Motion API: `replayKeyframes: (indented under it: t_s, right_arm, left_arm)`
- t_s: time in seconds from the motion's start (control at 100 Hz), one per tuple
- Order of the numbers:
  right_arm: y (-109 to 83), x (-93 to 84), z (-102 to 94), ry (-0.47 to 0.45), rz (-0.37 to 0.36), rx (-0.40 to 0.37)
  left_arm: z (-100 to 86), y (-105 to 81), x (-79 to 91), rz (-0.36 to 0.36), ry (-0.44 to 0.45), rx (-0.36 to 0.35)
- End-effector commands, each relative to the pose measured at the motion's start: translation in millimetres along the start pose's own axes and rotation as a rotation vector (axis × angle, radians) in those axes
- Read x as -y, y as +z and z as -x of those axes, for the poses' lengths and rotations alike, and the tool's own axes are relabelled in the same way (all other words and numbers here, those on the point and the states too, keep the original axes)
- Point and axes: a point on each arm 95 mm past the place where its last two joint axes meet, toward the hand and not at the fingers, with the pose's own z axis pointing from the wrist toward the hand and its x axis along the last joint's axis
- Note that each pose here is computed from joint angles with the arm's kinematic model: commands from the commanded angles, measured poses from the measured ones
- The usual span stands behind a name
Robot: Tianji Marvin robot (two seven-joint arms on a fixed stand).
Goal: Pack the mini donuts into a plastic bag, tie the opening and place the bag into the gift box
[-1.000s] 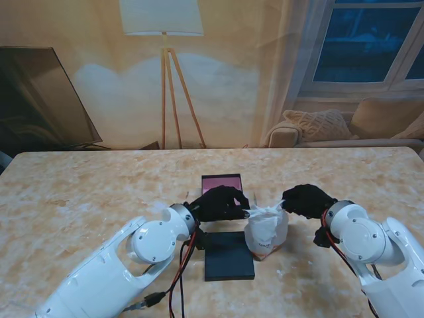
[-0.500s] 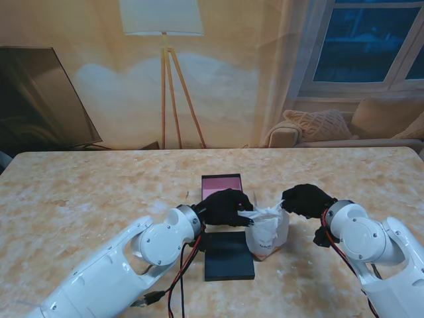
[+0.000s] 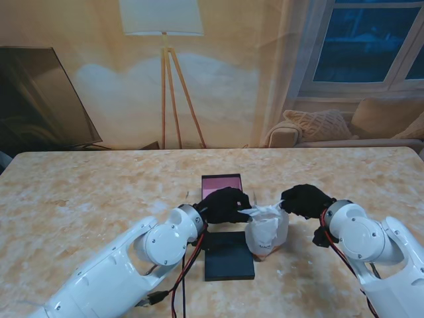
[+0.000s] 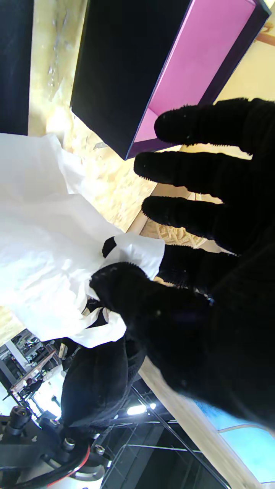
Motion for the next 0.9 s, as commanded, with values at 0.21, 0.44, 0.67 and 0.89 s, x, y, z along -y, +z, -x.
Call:
replayKeyframes:
  t_s: [0.21, 0.44, 0.67, 0.89]
  right_arm:
    - [1.0, 6.4, -0.5, 0.009, -0.033, 0.003]
    - [1.5, 6.4, -0.8, 0.009, -0.033, 0.001]
    - [1.6, 6.9, -0.7, 0.011, -0.033, 0.007]
    - [1.5, 6.8, 0.5, 0.004, -0.033, 0.018]
  left_arm:
    - [-4.1, -3.2, -0.9, 0.016, -0.039, -0.002]
    - [-7.9, -2.9, -0.8, 0.023, -0.009, -0.003]
    - [-9.0, -2.2, -3.0, 0.022, 0.021, -0.005]
    - [-5.1, -6.2, -2.2, 0.014, -0.033, 0.0]
